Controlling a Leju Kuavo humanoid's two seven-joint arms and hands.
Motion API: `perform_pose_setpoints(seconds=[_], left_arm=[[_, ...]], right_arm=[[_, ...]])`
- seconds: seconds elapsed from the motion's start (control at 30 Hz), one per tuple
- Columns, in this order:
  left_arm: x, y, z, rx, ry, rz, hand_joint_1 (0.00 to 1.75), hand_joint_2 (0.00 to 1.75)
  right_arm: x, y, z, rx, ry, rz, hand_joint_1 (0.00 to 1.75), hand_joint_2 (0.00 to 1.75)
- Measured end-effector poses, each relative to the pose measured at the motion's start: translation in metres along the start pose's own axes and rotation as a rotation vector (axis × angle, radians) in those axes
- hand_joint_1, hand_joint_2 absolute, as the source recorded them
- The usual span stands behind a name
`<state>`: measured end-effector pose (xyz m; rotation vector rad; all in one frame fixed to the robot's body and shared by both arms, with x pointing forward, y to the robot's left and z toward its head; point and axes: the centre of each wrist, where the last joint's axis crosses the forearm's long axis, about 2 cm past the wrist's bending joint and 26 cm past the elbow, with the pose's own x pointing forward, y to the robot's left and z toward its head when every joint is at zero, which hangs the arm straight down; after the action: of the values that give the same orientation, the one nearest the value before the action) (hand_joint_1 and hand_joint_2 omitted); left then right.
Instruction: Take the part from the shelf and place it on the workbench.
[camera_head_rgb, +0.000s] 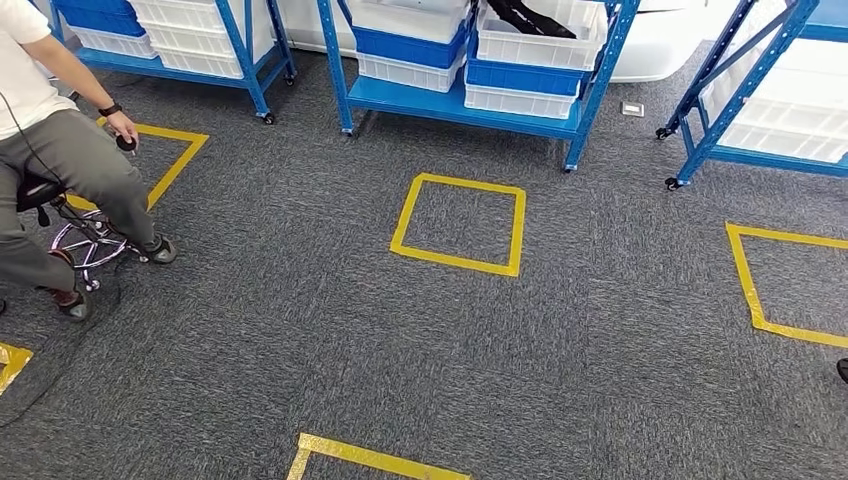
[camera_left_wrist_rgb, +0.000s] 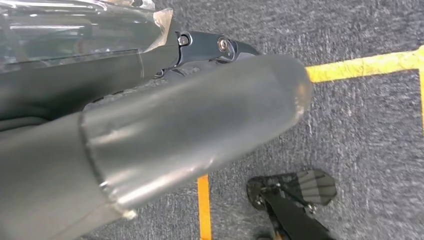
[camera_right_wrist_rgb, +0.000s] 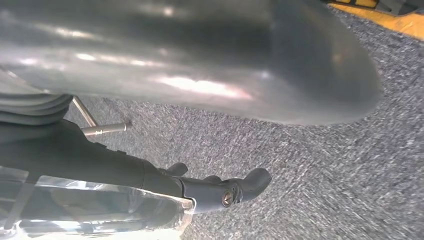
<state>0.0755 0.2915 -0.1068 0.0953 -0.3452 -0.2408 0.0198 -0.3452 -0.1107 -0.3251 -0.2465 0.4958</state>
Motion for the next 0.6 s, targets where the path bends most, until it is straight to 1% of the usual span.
perform_pose_setpoints(seconds=[0.6], left_arm=[[0.0012, 0.001, -0.0002, 0.004, -0.035, 0.006, 0.0, 0.0]], right_arm=[[0.0003, 0.0006, 0.0001, -0.003, 0.01, -0.007, 0.0, 0.0]])
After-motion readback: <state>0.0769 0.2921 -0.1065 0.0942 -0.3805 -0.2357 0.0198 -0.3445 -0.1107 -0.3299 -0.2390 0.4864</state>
